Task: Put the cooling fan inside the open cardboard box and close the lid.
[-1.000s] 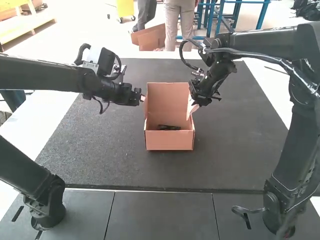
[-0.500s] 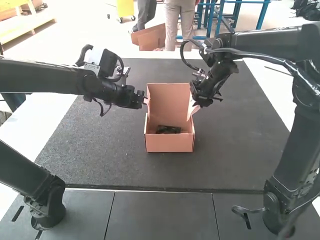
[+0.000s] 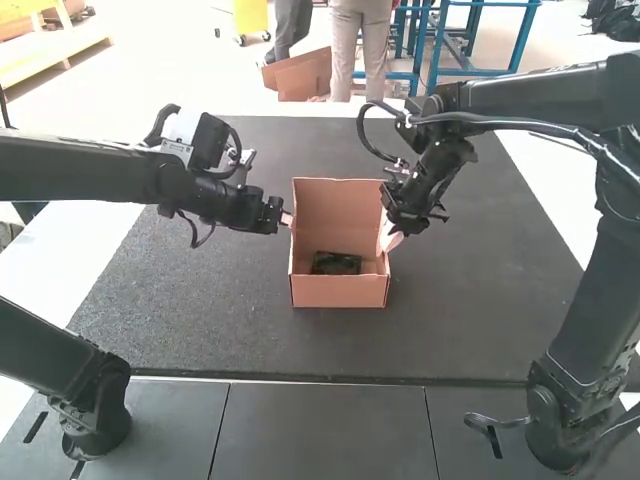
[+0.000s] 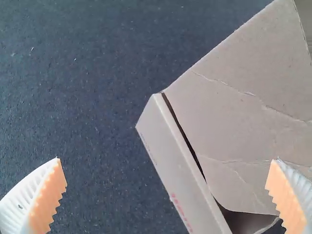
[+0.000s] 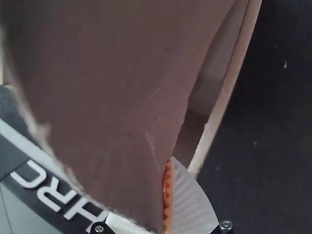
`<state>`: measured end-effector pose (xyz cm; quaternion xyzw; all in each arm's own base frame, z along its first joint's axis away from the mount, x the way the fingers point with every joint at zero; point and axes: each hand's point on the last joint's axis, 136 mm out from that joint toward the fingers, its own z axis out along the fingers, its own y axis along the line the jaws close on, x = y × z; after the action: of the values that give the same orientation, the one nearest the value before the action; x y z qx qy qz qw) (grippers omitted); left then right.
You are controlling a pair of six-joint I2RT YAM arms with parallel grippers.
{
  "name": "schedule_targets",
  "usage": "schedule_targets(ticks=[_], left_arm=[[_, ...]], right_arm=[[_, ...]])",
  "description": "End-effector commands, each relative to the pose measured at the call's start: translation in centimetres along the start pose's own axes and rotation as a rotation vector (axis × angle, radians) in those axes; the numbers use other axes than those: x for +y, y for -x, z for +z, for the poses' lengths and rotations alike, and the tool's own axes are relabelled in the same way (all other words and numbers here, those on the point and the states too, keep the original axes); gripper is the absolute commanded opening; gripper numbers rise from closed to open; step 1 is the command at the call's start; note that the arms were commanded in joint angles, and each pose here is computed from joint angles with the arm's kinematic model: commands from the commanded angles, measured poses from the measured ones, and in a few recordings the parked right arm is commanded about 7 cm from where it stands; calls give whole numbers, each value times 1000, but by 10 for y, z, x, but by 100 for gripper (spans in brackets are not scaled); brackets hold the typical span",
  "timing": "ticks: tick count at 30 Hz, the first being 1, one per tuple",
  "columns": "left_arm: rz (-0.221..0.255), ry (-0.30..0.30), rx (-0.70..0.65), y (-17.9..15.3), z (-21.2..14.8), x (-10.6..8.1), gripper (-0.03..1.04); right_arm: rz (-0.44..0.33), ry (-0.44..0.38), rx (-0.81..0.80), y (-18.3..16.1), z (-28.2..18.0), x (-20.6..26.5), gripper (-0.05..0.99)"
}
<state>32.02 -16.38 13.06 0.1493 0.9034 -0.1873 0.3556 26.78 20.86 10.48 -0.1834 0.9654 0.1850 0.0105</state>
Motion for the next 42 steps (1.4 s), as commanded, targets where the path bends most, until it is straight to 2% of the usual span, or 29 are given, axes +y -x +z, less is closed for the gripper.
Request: schedule_targets(ticks=[1,4,8,22,28,30,31,32,34,36,39,42], left_arm=[[15,-53,-34,5,-6,-11,97],[9,-96,-49,6,-8,-19,97],[-2,-123,-65,7,-8,-24,97],[-9,-113,-21,-24,-10,-21,97],[-4,-109,-41,-19,-25,-23,97],[8,-93,-42,-17,-31,-20,97],[31,-69,-36,-17,-35,-15,97],[33,-34,-40,-14,-38,-7,97],[11,2,-61,-5,-49,4,97],[-11,43,-115,11,-61,18,97],[-30,98,-181,32,-71,35,97],[-30,132,-219,47,-71,43,97]], right_arm=[[-30,5,-7,-4,-4,7,-1],[-31,5,-2,-6,-2,7,-1],[-31,6,-1,-7,-1,7,-1],[-12,-5,66,-28,14,-3,-1],[-8,-30,65,-29,17,-8,0],[-2,-31,45,-24,16,-9,10],[-1,-29,34,-21,14,-8,21],[2,-28,20,-16,11,-7,34],[-4,-26,-6,-8,4,-4,58],[-12,-16,-57,5,-8,1,75],[-4,-1,-115,16,-26,2,91],[4,0,-159,22,-40,-1,92]])
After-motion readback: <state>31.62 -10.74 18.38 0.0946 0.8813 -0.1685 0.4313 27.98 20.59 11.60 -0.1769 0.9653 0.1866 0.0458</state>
